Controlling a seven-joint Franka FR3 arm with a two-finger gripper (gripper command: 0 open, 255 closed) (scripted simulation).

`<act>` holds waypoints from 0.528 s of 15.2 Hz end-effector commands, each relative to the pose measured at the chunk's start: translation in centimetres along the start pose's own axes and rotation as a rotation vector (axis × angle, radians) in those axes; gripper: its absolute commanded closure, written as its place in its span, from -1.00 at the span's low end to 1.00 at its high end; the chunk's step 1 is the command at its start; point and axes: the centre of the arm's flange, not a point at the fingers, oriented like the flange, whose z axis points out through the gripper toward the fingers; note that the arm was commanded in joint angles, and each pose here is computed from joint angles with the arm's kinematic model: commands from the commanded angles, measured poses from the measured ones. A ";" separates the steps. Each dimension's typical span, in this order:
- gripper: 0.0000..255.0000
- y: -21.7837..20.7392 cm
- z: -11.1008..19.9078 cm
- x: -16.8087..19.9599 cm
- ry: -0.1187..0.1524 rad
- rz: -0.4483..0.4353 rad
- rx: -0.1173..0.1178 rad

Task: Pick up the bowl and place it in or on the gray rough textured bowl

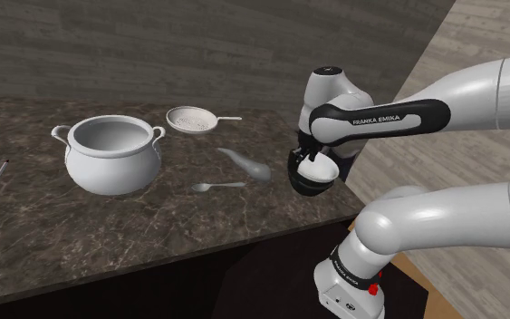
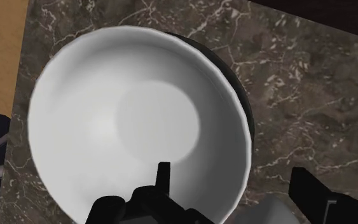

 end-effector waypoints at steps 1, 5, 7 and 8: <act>-1.00 0.0 0.0 0.0 0.000 0.000 0.000; -1.00 0.0 -4.0 0.0 0.000 0.000 0.000; -1.00 0.0 -5.0 0.0 0.000 0.000 0.000; -1.00 0.0 -5.0 0.0 0.000 0.000 0.000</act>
